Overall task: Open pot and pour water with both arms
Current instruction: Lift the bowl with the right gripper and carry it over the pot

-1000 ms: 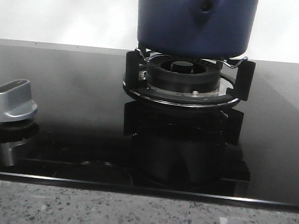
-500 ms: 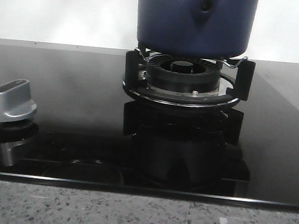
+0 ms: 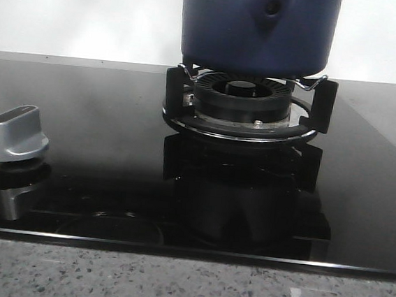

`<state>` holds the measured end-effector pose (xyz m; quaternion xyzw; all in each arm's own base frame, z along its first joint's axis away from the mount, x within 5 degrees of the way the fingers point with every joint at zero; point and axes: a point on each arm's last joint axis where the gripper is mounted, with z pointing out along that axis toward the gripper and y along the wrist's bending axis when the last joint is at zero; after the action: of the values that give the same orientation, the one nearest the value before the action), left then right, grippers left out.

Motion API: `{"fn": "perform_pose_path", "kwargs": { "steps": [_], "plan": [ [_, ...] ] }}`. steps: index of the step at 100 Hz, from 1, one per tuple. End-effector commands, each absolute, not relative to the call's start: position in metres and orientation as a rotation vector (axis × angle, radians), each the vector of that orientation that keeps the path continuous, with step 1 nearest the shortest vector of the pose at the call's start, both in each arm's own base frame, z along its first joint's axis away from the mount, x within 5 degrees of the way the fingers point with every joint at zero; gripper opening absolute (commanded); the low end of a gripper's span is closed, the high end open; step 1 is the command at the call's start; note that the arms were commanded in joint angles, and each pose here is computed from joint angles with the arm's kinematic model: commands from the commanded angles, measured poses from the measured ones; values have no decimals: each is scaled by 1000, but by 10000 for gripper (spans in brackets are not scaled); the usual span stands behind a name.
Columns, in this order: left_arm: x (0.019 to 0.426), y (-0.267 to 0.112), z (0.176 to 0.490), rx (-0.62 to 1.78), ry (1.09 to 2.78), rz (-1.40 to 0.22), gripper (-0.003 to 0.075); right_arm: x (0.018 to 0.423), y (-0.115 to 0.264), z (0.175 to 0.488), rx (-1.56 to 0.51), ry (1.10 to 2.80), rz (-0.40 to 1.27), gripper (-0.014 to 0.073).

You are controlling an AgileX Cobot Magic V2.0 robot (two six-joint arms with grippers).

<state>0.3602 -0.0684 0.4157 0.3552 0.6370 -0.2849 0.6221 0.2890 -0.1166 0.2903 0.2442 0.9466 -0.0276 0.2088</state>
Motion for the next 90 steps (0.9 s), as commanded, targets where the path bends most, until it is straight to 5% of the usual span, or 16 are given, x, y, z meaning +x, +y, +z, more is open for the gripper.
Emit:
{"fn": "perform_pose_path", "kwargs": {
  "steps": [1,57,90],
  "plan": [
    [340,-69,456,767,1331,-684,293,286,-118,315,652,2579,-94,-69],
    [340,-69,456,767,1331,-684,293,312,-51,439,311,2452,9,-64],
    [340,-69,456,767,1331,-684,293,343,9,474,75,2352,127,-64]
  ]
}}
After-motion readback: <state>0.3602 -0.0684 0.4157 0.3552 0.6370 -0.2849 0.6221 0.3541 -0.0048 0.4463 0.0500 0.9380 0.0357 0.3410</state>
